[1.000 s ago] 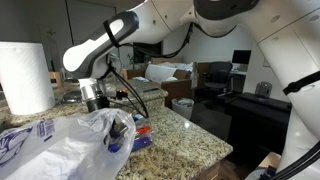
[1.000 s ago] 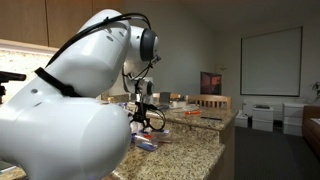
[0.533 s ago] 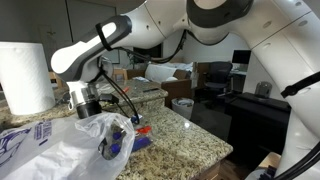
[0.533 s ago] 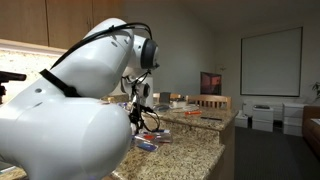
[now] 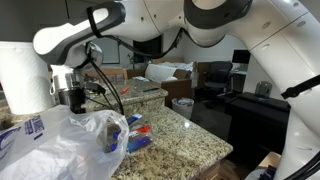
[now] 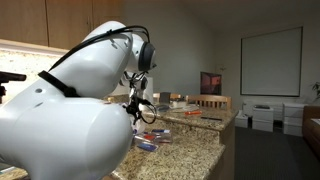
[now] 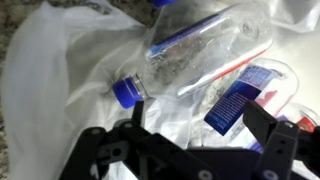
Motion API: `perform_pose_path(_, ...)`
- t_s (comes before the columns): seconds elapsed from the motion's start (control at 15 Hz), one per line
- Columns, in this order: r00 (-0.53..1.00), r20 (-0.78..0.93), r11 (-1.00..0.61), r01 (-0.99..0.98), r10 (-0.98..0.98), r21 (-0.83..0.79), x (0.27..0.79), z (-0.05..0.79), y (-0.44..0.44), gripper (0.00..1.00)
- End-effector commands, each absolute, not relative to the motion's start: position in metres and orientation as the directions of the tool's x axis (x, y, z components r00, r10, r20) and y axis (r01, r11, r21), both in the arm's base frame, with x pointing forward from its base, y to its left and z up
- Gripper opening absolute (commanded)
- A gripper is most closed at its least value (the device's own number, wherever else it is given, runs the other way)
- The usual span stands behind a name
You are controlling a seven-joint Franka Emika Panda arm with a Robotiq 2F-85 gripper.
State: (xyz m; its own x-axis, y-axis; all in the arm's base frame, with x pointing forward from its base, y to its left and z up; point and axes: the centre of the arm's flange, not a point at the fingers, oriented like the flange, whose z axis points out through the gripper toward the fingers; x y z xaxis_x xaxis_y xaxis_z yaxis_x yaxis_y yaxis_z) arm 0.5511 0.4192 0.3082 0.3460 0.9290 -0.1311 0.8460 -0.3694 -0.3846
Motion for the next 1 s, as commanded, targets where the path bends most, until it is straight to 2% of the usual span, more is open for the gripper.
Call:
perform_pose_path(0.0,0.414,-0.075,-0.412,0.838,0.907,-0.357,0.542,0.339,0.376,1.0)
perform_pose_path(0.53,0.414,-0.126,-0.427,0.809,0.902,-0.404,0.532,0.338,0.312,1.0)
perform_pose_path(0.93,0.314,-0.217,-0.38,0.814,0.924,-0.44,0.511,0.29,0.286,1.0)
